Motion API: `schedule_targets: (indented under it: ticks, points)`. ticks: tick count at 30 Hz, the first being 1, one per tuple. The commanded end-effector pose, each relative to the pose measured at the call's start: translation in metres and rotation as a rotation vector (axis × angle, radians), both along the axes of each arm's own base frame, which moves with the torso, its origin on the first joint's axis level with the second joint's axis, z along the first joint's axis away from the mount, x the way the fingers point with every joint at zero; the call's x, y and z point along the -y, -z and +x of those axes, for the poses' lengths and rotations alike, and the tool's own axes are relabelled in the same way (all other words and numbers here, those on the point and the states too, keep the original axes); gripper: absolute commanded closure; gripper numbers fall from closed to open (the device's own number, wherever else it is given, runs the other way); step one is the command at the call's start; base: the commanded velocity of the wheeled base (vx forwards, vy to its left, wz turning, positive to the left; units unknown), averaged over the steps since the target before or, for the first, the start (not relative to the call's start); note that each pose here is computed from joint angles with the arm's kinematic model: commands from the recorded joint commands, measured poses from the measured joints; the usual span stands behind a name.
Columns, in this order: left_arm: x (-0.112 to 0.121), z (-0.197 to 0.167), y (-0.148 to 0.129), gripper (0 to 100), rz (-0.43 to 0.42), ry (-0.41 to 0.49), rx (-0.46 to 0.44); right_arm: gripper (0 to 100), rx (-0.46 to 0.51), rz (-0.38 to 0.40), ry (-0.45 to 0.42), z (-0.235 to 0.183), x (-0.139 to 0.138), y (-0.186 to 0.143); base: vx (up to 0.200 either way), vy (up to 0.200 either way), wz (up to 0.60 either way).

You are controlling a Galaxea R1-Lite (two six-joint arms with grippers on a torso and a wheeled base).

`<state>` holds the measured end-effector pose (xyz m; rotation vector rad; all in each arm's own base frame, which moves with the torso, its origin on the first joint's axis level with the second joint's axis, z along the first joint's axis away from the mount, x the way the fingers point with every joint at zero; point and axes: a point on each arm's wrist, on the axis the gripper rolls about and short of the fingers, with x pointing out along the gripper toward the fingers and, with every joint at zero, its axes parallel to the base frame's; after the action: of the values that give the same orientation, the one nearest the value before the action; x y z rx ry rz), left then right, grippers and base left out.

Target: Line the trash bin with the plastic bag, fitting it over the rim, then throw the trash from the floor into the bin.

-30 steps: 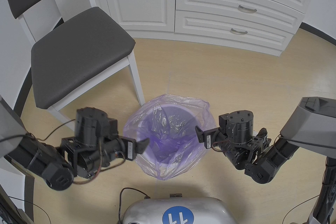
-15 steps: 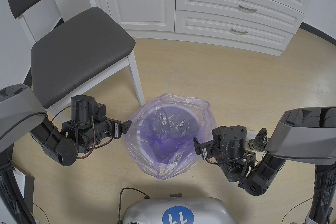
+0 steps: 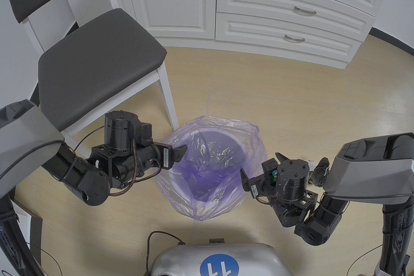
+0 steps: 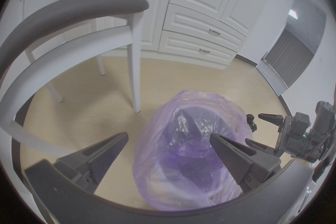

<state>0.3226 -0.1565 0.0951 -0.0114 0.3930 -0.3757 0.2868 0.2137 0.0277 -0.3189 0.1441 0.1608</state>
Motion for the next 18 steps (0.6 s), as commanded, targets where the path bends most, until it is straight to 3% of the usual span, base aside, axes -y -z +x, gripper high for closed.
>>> schedule_targets:
  ticks: [1,6,15,18]
  points:
    - [-0.010,0.019,0.009,0,0.050,-0.023,0.009,0,-0.027,-0.026,0.014,0.003,0.004,0.013,0.000,0.000,0.00]
    - [-0.040,0.017,0.015,0,0.137,-0.041,-0.006,0,-0.046,-0.047,0.033,0.005,0.006,0.025,0.000,0.000,0.00]
    - [-0.048,0.032,0.032,0,0.162,-0.065,-0.037,0,-0.073,-0.090,0.063,0.009,0.019,0.034,0.000,0.000,0.00]
    - [-0.057,0.034,0.041,0,0.218,-0.067,-0.072,0,-0.090,-0.144,0.073,0.009,0.028,0.037,0.000,0.000,0.00]
